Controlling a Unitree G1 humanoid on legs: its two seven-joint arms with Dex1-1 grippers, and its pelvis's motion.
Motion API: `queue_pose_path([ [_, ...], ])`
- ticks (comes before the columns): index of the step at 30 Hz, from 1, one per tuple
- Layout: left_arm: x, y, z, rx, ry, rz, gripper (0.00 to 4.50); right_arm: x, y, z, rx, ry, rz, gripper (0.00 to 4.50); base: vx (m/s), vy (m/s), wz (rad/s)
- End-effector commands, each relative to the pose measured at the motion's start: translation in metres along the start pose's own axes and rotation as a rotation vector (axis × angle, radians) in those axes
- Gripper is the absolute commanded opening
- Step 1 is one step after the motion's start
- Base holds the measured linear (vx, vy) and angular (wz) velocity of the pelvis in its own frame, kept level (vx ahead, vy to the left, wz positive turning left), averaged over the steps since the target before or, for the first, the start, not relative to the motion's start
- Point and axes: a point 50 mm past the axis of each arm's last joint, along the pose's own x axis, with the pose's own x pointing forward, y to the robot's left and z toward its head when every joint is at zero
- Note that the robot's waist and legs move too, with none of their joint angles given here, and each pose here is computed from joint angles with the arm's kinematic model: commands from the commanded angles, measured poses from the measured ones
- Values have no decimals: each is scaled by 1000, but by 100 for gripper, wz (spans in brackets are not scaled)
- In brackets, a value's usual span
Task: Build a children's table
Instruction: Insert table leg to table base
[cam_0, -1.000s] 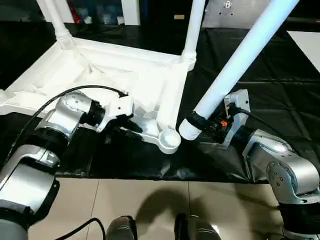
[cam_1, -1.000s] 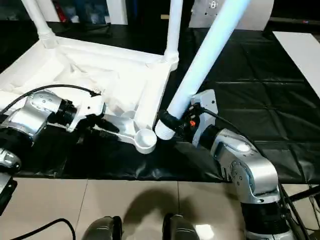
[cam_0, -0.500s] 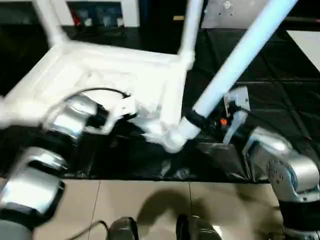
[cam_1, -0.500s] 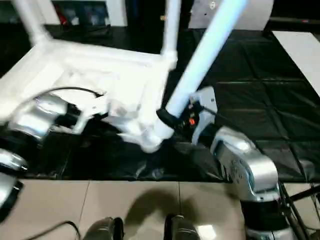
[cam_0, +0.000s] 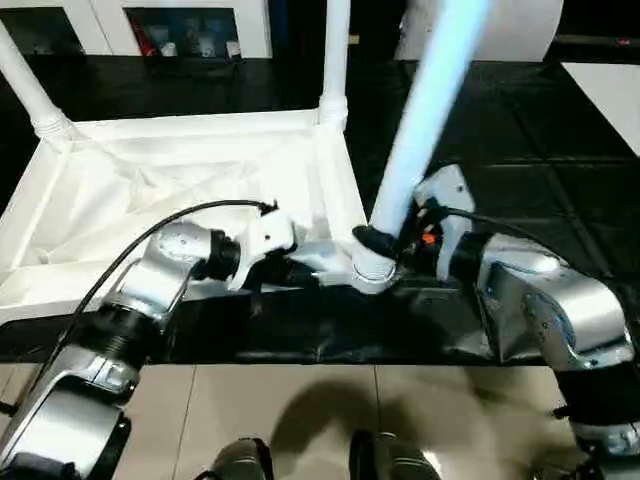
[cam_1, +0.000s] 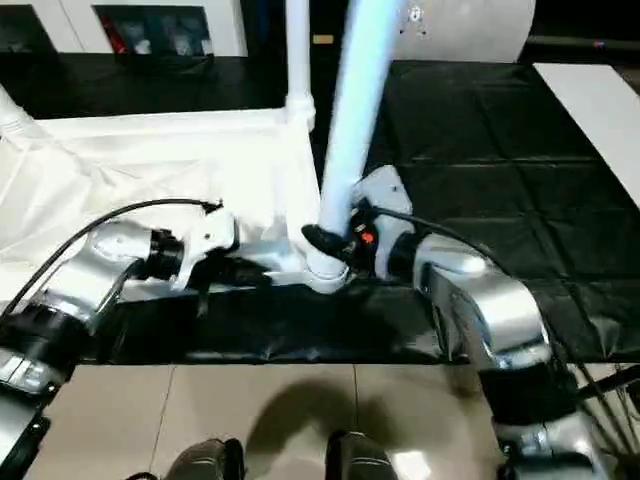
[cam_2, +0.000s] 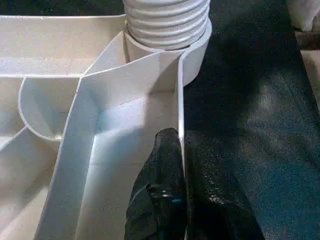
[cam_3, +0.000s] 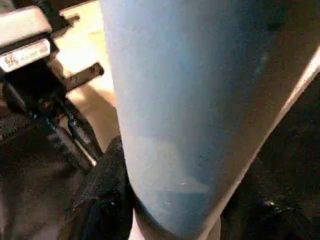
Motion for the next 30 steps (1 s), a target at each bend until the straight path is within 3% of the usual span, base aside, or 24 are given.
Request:
queue_pose_path([
  [1, 4, -12, -16, -20, 75, -71, 0, 1, -1, -3, -14, 41, 9, 188, 0, 0, 0],
  [7, 1, -10, -14, 5, 82, -49, 0, 4, -2, -9, 1, 89, 69, 188, 0, 0, 0],
  [14, 3, -11, -10, 11, 67, -60, 0, 5, -10, -19, 118, 29, 32, 188, 0, 0, 0],
  [20, 1, -13, -12, 0, 69, -60, 0, -3, -10, -40, 257, -12, -2, 188, 0, 0, 0],
  [23, 0, -14, -14, -8, 68, -60, 0, -8, -6, -57, 301, -4, -24, 188, 0, 0, 0],
  [30, -1, -13, -14, -9, 74, -59, 0, -16, -1, -71, 232, 33, -41, 188, 0, 0, 0],
])
